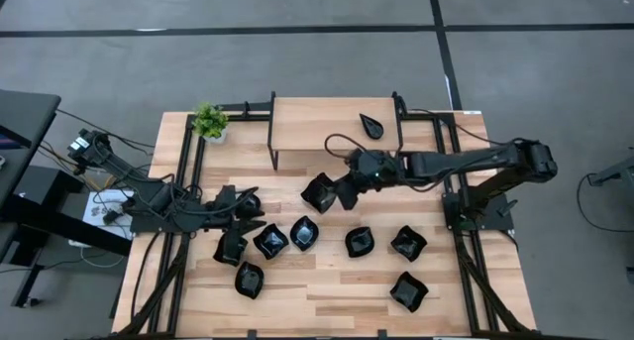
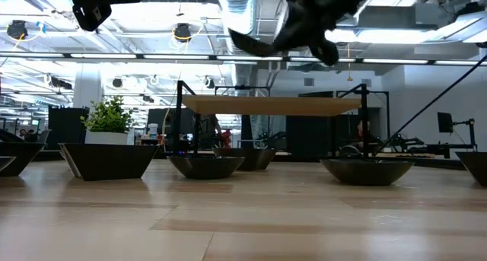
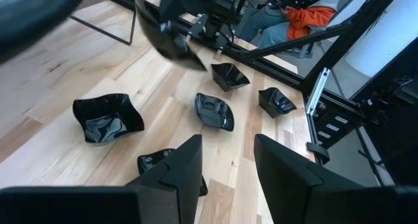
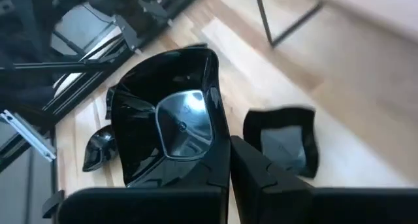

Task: Pick & Place Mini shaped plates
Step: Put the black leaf shaped plate on the shelf

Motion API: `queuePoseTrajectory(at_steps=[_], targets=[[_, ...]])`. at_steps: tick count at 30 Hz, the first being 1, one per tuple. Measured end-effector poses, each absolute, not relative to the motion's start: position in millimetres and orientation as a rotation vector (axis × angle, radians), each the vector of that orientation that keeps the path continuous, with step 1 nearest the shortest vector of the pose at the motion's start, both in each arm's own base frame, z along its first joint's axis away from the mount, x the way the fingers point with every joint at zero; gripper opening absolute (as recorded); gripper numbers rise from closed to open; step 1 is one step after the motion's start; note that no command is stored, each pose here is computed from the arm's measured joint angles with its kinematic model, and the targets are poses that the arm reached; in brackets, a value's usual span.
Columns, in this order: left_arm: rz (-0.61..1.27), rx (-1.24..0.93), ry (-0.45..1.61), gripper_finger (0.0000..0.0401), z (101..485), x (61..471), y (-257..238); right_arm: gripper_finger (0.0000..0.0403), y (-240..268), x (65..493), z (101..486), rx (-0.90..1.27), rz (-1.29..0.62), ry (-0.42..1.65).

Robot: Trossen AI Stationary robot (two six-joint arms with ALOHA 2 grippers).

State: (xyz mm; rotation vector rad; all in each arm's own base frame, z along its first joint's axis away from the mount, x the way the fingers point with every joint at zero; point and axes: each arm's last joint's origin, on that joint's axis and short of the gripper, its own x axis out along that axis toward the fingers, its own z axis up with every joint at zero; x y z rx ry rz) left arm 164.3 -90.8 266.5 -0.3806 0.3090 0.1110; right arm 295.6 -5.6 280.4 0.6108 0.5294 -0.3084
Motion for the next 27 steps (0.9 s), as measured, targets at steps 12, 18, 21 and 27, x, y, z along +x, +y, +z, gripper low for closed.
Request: queuePoseTrajectory(at_steps=[12,18,21,27], targets=[[0.135,-0.376,0.296,0.0140,267.0,164.4,-90.0,0.0000,-55.2,286.4,339.0,0.485,-0.417,0.573],[0.173,-0.379,0.270,0.0140,268.1,164.6,-89.0,0.0000,-85.4,277.2,341.4,0.469,-0.438,0.596],[0.206,-0.402,0.251,0.0140,268.6,164.7,-88.1,0.0000,-98.9,272.7,341.1,0.456,-0.453,0.598],[0.257,-0.413,0.224,0.0140,269.2,164.5,-86.7,0.0000,-130.1,259.9,340.9,0.461,-0.434,0.594]])
